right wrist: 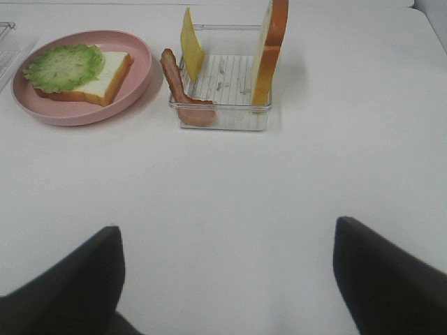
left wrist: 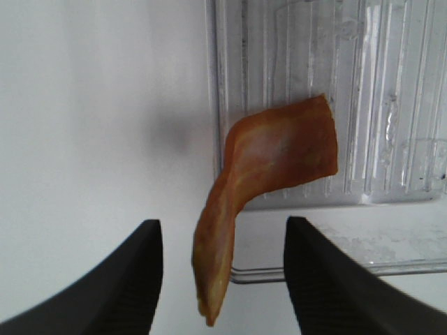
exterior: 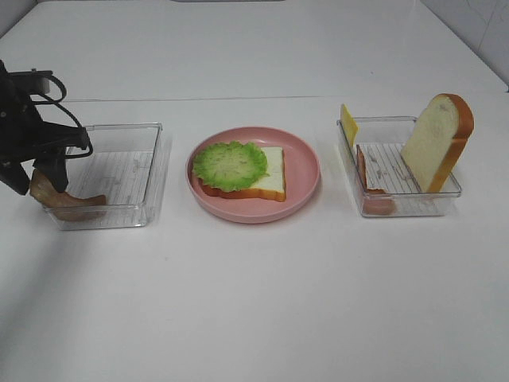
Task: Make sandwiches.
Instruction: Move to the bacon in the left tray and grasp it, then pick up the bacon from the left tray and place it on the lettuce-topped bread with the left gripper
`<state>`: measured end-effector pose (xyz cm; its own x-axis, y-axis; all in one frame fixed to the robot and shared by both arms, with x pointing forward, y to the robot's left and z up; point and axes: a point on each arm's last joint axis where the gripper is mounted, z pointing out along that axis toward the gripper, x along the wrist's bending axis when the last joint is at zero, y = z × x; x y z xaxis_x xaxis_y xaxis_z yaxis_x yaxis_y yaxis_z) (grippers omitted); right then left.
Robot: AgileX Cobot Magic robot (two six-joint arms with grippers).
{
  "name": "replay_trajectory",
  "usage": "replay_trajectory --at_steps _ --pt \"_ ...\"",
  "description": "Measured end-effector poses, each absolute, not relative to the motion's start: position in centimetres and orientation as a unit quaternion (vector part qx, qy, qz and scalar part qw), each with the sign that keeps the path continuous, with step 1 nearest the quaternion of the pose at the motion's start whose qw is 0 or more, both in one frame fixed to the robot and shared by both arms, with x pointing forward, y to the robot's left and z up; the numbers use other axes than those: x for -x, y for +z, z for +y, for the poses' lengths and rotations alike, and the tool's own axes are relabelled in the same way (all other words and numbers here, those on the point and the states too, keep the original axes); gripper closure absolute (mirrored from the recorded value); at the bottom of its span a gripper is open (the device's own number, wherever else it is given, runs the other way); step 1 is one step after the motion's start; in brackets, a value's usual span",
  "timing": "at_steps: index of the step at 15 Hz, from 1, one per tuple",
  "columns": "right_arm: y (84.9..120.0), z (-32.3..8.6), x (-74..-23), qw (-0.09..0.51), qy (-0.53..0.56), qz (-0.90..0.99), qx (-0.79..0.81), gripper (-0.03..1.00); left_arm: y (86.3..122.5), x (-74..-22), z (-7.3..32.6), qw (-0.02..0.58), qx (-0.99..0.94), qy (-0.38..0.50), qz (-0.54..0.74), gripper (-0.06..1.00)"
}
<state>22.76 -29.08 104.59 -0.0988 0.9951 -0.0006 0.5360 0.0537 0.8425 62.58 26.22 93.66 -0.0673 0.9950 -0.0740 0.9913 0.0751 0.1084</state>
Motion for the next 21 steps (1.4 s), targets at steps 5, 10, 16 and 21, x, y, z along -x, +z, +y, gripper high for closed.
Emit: replay_trajectory --at_steps 5,10,16,21 --pt "104.6 -29.1 -22.8 0.323 0.356 0.65 -0.589 0.19 93.6 -62.8 26.2 0.071 -0.679 0.021 0.73 0.52" --pt "104.6 -29.1 -22.8 0.323 0.356 0.65 -0.589 0.19 93.7 -62.9 26.2 0.078 -0.679 0.027 0.73 0.77" --pt "104.6 -29.1 -22.8 0.323 0.356 0.65 -0.589 0.19 93.7 -63.1 26.2 0.087 -0.678 0.034 0.729 0.94" --pt "104.6 -29.1 -22.8 0.323 0.356 0.65 -0.589 0.19 97.3 -63.6 25.8 0.134 -0.677 0.05 0.722 0.94"
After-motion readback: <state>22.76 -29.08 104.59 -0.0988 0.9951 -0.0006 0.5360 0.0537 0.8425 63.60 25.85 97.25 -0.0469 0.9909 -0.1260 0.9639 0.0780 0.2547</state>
